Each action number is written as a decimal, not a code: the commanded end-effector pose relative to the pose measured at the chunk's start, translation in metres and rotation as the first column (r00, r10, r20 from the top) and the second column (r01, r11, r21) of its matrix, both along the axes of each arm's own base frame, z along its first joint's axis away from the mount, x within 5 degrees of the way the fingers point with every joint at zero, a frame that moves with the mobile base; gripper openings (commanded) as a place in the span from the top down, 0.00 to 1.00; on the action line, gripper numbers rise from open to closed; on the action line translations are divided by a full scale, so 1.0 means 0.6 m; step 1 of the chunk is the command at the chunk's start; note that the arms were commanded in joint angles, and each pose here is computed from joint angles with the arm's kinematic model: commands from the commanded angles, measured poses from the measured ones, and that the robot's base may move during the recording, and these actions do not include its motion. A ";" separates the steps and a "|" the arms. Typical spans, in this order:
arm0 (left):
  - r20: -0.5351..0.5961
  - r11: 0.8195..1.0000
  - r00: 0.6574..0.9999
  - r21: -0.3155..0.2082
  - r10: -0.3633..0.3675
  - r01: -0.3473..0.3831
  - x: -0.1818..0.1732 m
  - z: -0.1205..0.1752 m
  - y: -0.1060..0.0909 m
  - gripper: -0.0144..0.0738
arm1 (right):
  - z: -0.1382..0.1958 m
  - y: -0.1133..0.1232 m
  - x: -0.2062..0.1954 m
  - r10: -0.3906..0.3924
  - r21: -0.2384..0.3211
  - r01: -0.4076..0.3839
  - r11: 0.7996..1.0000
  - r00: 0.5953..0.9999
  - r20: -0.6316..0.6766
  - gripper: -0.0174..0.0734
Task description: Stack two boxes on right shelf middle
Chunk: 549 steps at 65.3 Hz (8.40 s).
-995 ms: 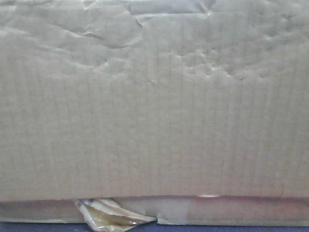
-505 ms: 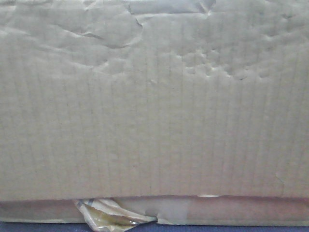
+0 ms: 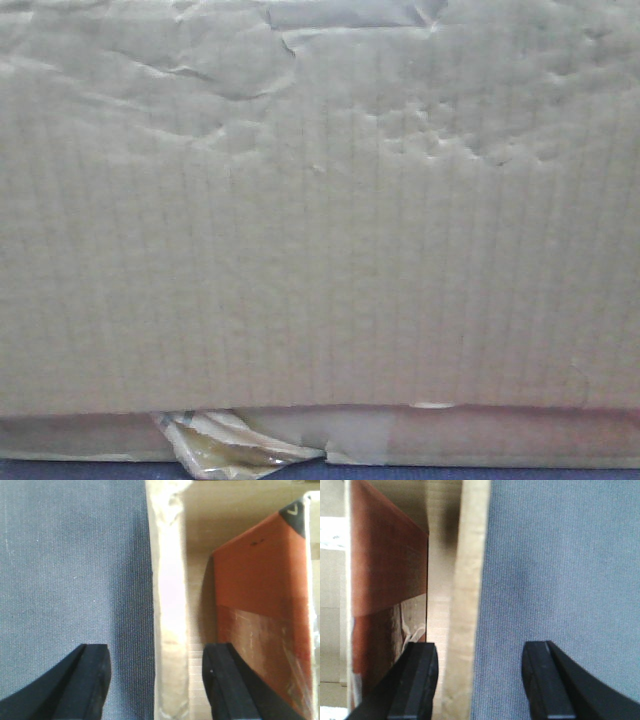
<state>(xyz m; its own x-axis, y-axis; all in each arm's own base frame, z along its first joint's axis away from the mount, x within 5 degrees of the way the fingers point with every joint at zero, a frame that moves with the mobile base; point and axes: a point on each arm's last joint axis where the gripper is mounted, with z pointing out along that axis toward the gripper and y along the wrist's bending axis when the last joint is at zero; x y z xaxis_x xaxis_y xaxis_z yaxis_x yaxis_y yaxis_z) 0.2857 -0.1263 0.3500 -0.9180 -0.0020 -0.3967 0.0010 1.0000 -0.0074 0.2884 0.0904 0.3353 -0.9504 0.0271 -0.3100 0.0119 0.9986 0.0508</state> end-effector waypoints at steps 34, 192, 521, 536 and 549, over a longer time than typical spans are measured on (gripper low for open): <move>0.006 1.000 1.000 0.003 0.005 -0.005 0.001 0.001 0.004 0.47 | 0.015 0.001 0.004 0.002 0.006 -0.002 1.000 0.999 0.037 0.52; 0.721 0.989 0.684 -0.015 0.114 -0.148 -0.025 0.257 0.067 0.96 | 0.246 0.017 0.007 -0.122 0.098 0.073 0.992 0.644 0.755 0.98; 0.723 0.989 0.682 -0.010 0.111 -0.150 -0.024 0.256 0.067 0.96 | 0.243 0.029 0.023 -0.104 0.106 0.033 0.994 0.615 0.782 0.98; 0.723 0.989 0.682 -0.010 0.111 -0.150 -0.024 0.256 0.067 0.96 | 0.246 0.031 0.024 -0.102 0.111 0.022 0.994 0.603 0.791 0.98; 0.723 0.989 0.682 -0.010 0.111 -0.150 -0.024 0.256 0.067 0.96 | 0.254 0.036 0.026 -0.094 0.126 -0.018 0.992 0.559 0.824 0.98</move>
